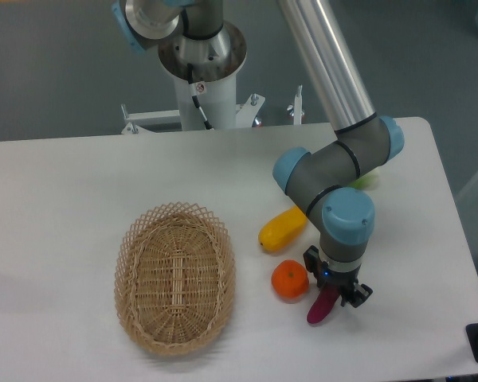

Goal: Pick up the sweet potato from the table
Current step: 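Lower the gripper around the sweet potato and close the fingers, then lift the grasped sweet potato up off the table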

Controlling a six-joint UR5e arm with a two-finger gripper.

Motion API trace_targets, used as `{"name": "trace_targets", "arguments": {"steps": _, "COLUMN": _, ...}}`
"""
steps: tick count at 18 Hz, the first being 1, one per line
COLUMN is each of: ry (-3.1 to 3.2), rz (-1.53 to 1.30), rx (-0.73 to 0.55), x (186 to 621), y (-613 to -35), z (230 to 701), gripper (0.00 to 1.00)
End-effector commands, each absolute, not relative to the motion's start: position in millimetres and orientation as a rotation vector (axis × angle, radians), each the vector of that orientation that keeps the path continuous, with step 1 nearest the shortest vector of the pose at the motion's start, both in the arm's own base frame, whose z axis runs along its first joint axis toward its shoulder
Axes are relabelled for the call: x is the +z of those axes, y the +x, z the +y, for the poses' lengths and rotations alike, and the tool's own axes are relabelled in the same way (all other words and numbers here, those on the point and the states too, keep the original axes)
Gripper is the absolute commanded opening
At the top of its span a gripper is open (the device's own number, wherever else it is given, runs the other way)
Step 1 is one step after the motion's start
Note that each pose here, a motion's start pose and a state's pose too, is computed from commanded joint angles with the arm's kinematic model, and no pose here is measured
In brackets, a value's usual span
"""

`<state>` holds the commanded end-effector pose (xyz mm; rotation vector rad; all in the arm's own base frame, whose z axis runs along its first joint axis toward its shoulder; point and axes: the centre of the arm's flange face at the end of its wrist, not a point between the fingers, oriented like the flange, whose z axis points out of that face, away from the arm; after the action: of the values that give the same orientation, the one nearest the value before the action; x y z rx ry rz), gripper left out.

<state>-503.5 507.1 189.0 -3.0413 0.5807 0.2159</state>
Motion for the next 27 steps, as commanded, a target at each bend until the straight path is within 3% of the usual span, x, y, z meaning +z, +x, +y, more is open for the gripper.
{"name": "trace_targets", "arguments": {"steps": 2, "ry": -3.039, "rz": 0.583, "rx": 0.220, "x": 193, "y": -504, "z": 507, "gripper": 0.38}}
{"name": "trace_targets", "arguments": {"steps": 13, "ry": -3.026, "rz": 0.582, "rx": 0.256, "x": 208, "y": -507, "z": 509, "gripper": 0.31}}
{"name": "trace_targets", "arguments": {"steps": 19, "ry": -2.948, "rz": 0.539, "rx": 0.413, "x": 299, "y": -511, "z": 510, "gripper": 0.32}}
{"name": "trace_targets", "arguments": {"steps": 27, "ry": -2.860, "rz": 0.417, "rx": 0.289, "x": 400, "y": -462, "z": 484, "gripper": 0.32}}
